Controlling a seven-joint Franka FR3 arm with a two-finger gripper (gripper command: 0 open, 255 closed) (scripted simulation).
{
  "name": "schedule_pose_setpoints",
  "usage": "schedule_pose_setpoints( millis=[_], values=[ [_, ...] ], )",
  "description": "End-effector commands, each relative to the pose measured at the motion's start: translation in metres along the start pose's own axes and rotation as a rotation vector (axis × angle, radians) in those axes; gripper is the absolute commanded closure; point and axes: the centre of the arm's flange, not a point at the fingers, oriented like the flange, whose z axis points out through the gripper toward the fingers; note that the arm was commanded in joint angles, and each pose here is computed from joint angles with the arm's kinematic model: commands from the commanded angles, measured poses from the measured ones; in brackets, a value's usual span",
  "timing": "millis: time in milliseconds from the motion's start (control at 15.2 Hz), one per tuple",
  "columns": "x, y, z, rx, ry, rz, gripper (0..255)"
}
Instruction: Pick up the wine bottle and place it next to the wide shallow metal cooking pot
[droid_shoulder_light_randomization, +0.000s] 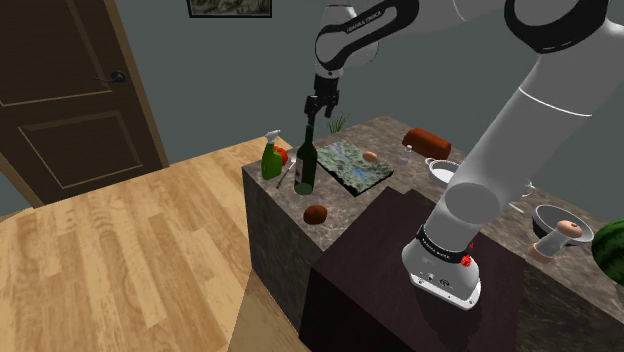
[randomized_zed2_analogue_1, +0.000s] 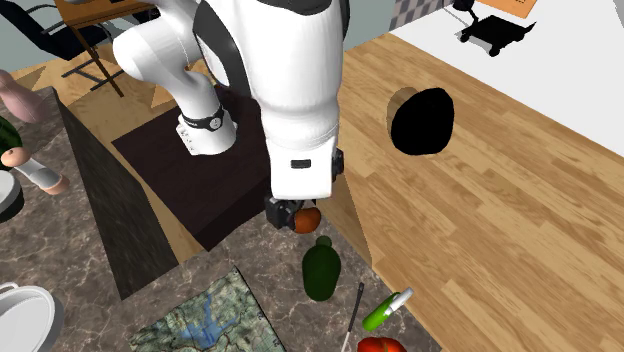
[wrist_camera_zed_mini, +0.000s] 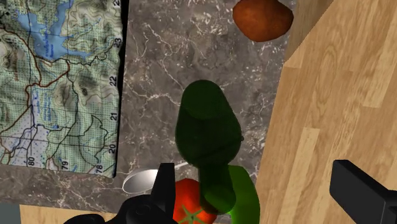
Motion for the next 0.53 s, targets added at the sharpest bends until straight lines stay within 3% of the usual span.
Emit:
schedule_pose_setpoints(
  millis=[0,132,462],
  values=[
    [0.018,0.008,0.019,-0.006,0.002,0.001,0],
    [0.035,0.013,0.038,-0.011,0.004,0.002,0],
    [0.038,0.014,0.061,-0.011,0.005,0.002,0]
  ],
)
